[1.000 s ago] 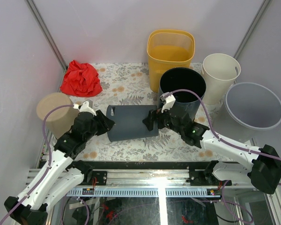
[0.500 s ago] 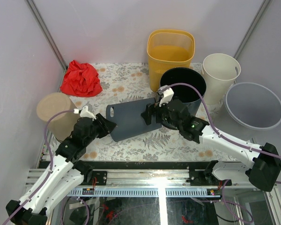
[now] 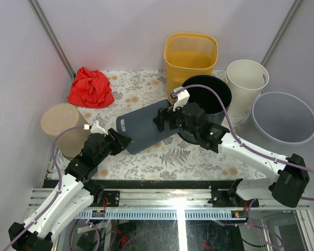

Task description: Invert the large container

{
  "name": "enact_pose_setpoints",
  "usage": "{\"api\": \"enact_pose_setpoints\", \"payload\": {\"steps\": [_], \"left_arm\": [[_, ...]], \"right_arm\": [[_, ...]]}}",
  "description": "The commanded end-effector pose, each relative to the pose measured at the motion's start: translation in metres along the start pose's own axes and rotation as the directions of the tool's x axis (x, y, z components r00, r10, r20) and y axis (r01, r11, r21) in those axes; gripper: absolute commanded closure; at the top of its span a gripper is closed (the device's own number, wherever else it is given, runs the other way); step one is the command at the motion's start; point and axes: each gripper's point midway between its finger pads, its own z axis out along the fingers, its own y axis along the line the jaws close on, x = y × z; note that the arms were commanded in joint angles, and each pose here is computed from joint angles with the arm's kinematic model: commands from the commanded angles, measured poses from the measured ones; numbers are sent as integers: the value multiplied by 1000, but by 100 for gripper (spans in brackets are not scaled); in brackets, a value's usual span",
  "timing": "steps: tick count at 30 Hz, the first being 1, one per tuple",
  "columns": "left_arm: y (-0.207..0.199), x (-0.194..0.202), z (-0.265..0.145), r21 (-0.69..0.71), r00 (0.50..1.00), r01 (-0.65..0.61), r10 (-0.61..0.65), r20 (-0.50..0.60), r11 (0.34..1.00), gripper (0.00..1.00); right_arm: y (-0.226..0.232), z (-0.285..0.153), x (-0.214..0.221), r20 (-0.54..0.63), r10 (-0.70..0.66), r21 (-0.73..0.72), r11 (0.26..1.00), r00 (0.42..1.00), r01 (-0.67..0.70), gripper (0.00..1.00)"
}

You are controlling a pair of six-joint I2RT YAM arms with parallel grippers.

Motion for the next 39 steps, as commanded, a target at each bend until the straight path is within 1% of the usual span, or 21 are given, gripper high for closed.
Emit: {"api": "enact_pose_setpoints", "payload": {"steps": [1,6,16,23,33,39], "left_arm": [[-38,-13,6,159,999,31,-37,39,987,58],[-44,-15,11,183,998,40,-49,45,982,58],[-51,-16,22,210,997,52,-63,44,976,58],[-43,-16,27,184,997,45,-57,56,982,57],[-36,-7,39,166,998,53,-59,34,985,57],[-22,-8,41,93,998,33,-37,45,995,53]], "right_arm": [[63,-7,-39,68,20,-225,974,997,-4,1],[73,-5,-48,74,9,-239,971,997,10,1],[96,9,-48,49,-29,-264,964,998,41,1],[101,26,-30,11,-35,-267,963,999,36,1],[118,43,-11,-31,-47,-294,955,998,36,1],[117,48,-1,-49,-60,-286,957,997,44,1]]}}
